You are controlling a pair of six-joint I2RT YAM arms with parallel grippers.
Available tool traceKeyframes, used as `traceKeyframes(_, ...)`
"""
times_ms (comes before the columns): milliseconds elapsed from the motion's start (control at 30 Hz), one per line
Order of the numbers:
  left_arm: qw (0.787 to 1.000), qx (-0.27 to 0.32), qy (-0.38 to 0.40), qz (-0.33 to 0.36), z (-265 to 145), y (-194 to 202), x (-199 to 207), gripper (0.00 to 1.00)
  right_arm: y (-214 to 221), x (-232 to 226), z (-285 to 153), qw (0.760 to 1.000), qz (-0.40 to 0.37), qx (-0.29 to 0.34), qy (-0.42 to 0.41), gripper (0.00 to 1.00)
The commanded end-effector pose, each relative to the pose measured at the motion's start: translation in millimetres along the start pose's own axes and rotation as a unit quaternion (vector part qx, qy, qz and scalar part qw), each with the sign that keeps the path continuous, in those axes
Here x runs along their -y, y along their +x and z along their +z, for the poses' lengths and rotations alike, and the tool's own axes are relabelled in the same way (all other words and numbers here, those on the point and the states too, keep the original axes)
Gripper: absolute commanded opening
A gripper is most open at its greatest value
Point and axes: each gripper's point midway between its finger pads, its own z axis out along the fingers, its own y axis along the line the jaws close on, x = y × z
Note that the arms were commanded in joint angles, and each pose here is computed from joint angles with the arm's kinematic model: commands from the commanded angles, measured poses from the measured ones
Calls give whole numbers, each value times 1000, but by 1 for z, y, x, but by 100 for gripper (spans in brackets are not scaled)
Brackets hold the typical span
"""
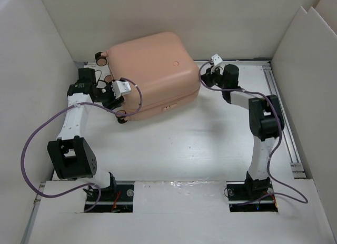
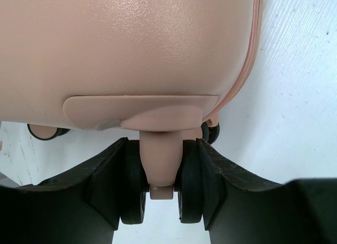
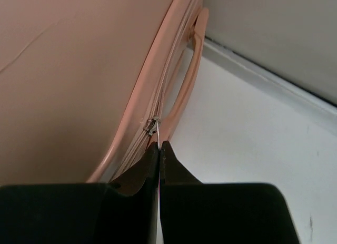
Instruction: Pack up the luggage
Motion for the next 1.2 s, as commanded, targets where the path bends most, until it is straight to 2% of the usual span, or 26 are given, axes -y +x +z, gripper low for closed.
traceKeyframes(0, 996, -71, -45, 7, -36, 27, -13, 0, -107, 79, 12, 981, -69, 146, 105, 0)
traceKeyframes(200, 997, -68, -38, 8, -36, 26, -7, 0, -89, 50, 62, 989, -25, 143, 37, 0)
traceKeyframes(333, 998, -53, -34, 1, -36, 20, -3, 0, -66, 26, 67, 991, 1, 131, -12, 0)
traceKeyframes(367, 998, -41, -37, -10, -35, 16, -4, 12, -61, 16, 66, 990, 6, 133, -37, 0)
traceKeyframes(400, 998, -28, -52, -24, -39, 6, -12, 38, -74, 10, 60, 985, -4, 165, -49, 0)
traceKeyframes(433, 994, -10, -59, -86, -39, -3, -16, 56, -65, -5, 54, 984, 19, 165, -65, 0)
traceKeyframes(467, 990, 29, -71, -116, -50, -16, -25, 70, -67, -10, 50, 982, 23, 175, -73, 0)
traceKeyframes(500, 985, 64, -90, -131, -66, -36, -43, 73, -68, -20, 47, 979, 27, 182, -85, 0)
traceKeyframes(533, 972, 126, -101, -171, -89, -60, -55, 79, -71, -34, 39, 976, 24, 194, -97, 0)
traceKeyframes(567, 964, 129, -110, -204, -94, -56, -59, 79, -71, -43, 35, 975, 28, 197, -103, 0)
traceKeyframes(600, 956, 178, -94, -215, -106, -76, -59, 83, -72, -51, 32, 973, 26, 200, -109, 0)
traceKeyframes(667, 941, 224, -95, -236, -131, -96, -70, 88, -72, -76, 20, 971, 30, 207, -118, 0)
traceKeyframes(700, 925, 249, -96, -272, -142, -98, -79, 88, -71, -87, 15, 969, 32, 212, -126, 0)
traceKeyframes(733, 916, 251, -103, -296, -141, -96, -84, 89, -74, -94, 9, 967, 32, 222, -118, 0)
traceKeyframes(767, 906, 242, -131, -323, -142, -85, -95, 91, -82, -110, 2, 961, 30, 245, -126, 0)
traceKeyframes(800, 902, 231, -160, -328, -138, -78, -106, 91, -74, -122, -8, 961, 41, 240, -127, 0)
traceKeyframes(833, 890, 175, -214, -363, -126, -45, -118, 91, -74, -127, -13, 961, 43, 245, -123, 0)
traceKeyframes(867, 887, 143, -244, -365, -120, -30, -128, 91, -75, -142, -18, 958, 49, 250, -131, 0)
traceKeyframes(900, 886, 115, -261, -365, -113, -17, -133, 90, -66, -151, -28, 960, 57, 241, -130, 0)
traceKeyframes(933, 880, 59, -278, -381, -94, 11, -136, 90, -63, -159, -33, 960, 61, 239, -129, 0)
traceKeyframes(967, 875, 38, -287, -389, -88, 22, -138, 90, -60, -164, -37, 962, 68, 238, -120, 0)
traceKeyframes(1033, 866, 5, -287, -409, -71, 48, -141, 90, -48, -198, -52, 961, 78, 227, -135, 0)
traceKeyframes(1133, 866, -1, -281, -415, -62, 56, -146, 87, -28, -218, -71, 965, 93, 203, -135, 0)
traceKeyframes(1167, 873, 0, -273, -404, -57, 47, -145, 87, -20, -221, -73, 967, 97, 194, -132, 0)
